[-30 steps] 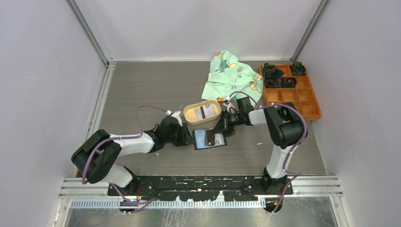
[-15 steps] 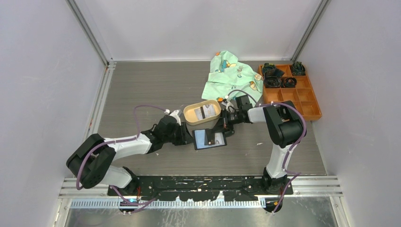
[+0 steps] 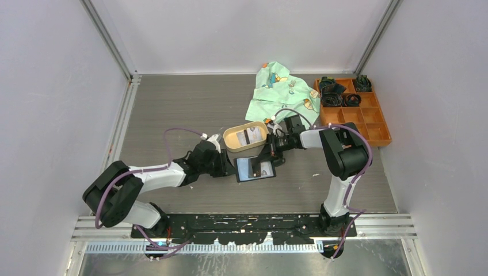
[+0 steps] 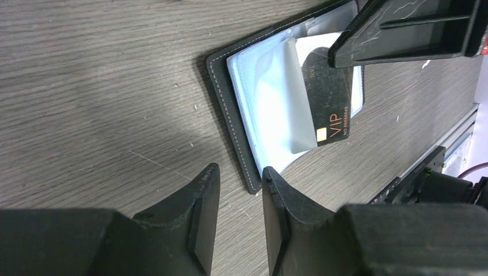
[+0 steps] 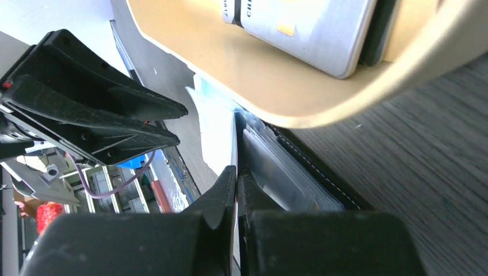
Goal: Put the credit cards into the card holder
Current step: Insert the credit card into the card holder.
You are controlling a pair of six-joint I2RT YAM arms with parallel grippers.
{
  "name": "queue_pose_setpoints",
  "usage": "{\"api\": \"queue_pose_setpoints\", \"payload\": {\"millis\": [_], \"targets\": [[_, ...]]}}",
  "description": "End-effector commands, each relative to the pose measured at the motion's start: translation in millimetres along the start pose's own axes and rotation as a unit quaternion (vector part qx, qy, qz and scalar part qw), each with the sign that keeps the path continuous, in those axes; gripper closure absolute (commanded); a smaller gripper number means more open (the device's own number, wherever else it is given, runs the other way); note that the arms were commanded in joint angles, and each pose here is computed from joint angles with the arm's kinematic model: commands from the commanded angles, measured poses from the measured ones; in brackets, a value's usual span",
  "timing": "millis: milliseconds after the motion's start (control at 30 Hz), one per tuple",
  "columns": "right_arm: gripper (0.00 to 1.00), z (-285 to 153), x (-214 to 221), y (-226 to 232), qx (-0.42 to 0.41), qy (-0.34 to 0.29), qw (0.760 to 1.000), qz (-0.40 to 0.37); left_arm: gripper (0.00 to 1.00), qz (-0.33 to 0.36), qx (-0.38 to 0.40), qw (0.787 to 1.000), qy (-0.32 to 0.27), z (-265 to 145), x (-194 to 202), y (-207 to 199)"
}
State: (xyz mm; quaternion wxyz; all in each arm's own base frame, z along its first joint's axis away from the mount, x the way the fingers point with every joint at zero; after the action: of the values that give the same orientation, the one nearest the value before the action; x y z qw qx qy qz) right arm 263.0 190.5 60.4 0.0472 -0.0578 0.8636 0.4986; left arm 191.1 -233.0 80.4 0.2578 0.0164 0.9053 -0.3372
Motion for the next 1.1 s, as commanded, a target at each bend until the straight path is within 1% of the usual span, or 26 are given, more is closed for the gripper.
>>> {"api": "queue_pose_setpoints", "payload": {"millis": [0,400,700,833,967,1067], "targets": [[0.93,5.9,-8.1,3.5,0.002,-0.001,1.0,-0.023,0.66,0.008,0.021,1.0,-0.007,3.5,-4.2,-7.0],[0.89,17.0,-9.3,8.3,0.005,0.012,0.999,-0.036,0.66,0.007,0.021,1.0,-0.011,-1.5,-4.4,-7.6],[0.84,21.3,-7.2,12.3,0.02,0.021,0.998,-0.051,0.66,0.004,0.028,1.0,-0.011,-1.3,-4.7,-9.9],[0.78,21.4,-7.5,14.7,0.025,0.022,0.998,-0.056,0.66,0.004,0.029,0.999,-0.012,-2.1,-5.1,-10.3],[0.69,15.3,-8.9,18.1,0.042,0.017,0.996,-0.075,0.66,0.004,0.028,1.0,-0.013,-3.7,-4.9,-10.2],[0.66,11.2,-10.2,21.6,0.051,0.013,0.995,-0.086,0.66,0.004,0.028,0.999,-0.015,-4.7,-5.2,-10.2]]}}
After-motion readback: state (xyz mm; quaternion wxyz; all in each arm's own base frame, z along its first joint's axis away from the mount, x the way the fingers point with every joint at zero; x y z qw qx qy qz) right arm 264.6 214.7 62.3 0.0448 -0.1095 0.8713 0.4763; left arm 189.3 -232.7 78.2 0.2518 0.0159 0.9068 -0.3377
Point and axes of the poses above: each gripper's point midway between its finger pads, its own z axis out along the fingers, its own y axis along the line the jaws close on, x = y × z, the point moved 6 cm from there along -z, back along the fingers, and after that the axes turned 1 degree about z, right-handed, at the moved point
